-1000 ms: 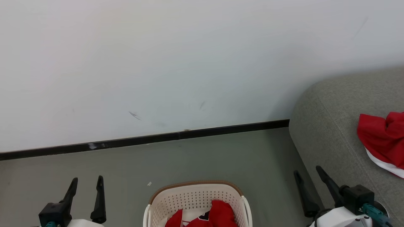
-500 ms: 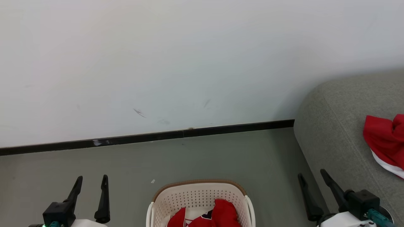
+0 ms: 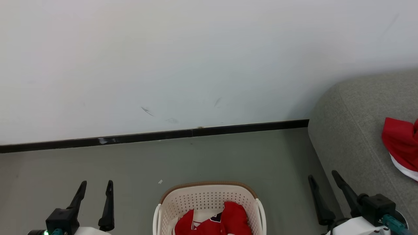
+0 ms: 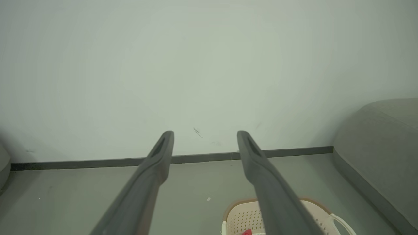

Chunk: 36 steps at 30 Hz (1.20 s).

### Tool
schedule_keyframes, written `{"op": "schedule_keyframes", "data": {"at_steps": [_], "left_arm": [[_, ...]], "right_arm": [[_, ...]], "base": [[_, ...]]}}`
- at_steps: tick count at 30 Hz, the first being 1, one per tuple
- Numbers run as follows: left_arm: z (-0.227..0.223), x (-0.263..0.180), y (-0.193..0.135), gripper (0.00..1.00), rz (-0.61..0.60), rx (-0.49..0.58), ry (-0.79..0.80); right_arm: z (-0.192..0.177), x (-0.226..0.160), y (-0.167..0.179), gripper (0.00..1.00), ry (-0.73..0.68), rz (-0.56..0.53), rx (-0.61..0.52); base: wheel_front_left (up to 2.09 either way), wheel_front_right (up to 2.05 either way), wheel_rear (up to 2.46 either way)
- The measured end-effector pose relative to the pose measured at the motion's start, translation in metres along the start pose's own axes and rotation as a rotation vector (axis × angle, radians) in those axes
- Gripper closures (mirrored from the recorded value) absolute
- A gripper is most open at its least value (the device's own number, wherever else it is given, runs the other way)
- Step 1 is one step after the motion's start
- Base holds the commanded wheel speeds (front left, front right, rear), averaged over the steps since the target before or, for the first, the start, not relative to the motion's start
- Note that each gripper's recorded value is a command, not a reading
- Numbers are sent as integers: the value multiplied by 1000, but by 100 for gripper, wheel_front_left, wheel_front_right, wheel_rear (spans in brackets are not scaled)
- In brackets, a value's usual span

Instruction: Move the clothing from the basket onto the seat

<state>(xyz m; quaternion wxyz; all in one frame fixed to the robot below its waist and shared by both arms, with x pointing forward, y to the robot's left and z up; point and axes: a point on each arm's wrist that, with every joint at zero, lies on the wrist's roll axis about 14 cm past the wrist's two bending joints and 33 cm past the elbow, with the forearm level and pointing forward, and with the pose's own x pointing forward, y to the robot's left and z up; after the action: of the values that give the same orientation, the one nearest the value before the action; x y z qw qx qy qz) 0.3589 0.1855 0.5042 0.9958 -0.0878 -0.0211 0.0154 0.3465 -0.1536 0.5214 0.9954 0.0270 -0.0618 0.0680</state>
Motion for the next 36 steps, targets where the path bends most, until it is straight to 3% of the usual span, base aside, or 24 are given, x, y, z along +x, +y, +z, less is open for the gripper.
{"op": "schedule_keyframes", "data": {"at_steps": [14,36], "left_arm": [[-14,15,-3,0,-35,54,41],[-72,58,-77,0,-285,66,186]], "right_arm": [[-6,8,-6,0,15,-15,0],[-12,42,-24,0,13,-51,-22]], "base": [[0,0,0],[0,0,0]]}}
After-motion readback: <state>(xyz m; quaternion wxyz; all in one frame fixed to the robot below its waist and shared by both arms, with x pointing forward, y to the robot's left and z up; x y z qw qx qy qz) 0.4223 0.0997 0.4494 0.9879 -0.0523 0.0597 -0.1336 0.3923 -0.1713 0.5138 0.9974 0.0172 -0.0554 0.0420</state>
